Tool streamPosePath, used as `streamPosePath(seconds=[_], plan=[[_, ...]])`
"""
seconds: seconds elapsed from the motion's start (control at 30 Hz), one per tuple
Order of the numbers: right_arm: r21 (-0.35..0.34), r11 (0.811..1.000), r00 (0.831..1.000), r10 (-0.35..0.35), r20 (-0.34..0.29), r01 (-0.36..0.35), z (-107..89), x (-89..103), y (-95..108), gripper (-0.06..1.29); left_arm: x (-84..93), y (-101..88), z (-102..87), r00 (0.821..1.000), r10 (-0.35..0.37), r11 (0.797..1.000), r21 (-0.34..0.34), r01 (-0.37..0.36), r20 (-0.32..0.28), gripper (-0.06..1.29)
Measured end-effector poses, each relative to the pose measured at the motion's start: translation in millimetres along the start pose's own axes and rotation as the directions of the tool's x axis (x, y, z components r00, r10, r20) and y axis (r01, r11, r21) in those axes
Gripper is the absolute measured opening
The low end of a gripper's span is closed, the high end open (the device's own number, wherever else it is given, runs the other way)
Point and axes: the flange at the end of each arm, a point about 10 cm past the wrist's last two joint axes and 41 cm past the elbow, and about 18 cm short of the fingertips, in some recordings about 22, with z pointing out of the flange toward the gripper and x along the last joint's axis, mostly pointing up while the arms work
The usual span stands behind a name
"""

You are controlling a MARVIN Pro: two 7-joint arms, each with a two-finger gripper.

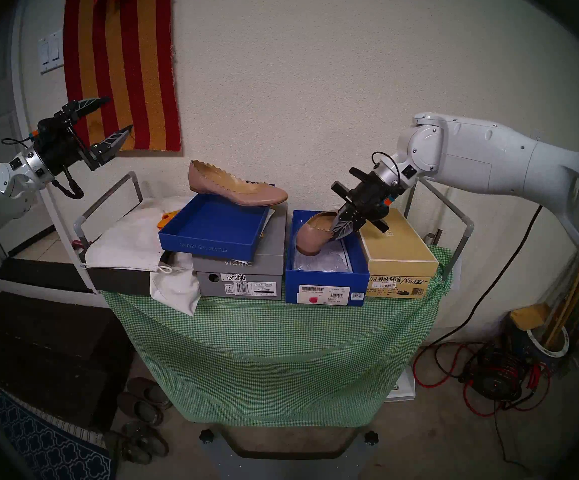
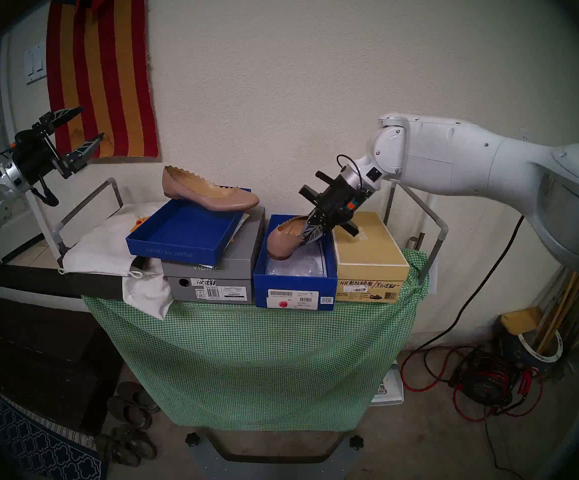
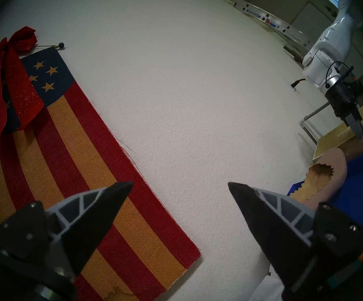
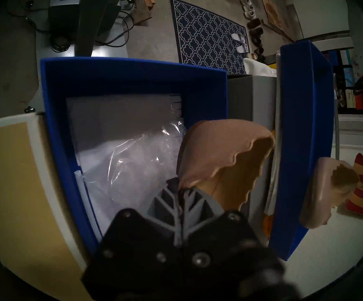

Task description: Put shoes into shoe box

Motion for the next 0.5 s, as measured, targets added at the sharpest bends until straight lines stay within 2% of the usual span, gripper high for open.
streamPosePath(seconds=[0.23, 0.5], plan=[[0.074, 0.996, 0.999, 0.044, 0.002, -0.044, 30.8, -16.4, -16, -0.03, 0.0, 0.0, 0.0, 1.000, 0.000, 1.000, 0.000, 0.000, 0.000, 1.25], [0.101, 0.993, 0.997, 0.061, 0.052, -0.066, 36.4, -34.8, -13, -0.03, 0.0, 0.0, 0.0, 1.000, 0.000, 1.000, 0.000, 0.000, 0.000, 1.25]])
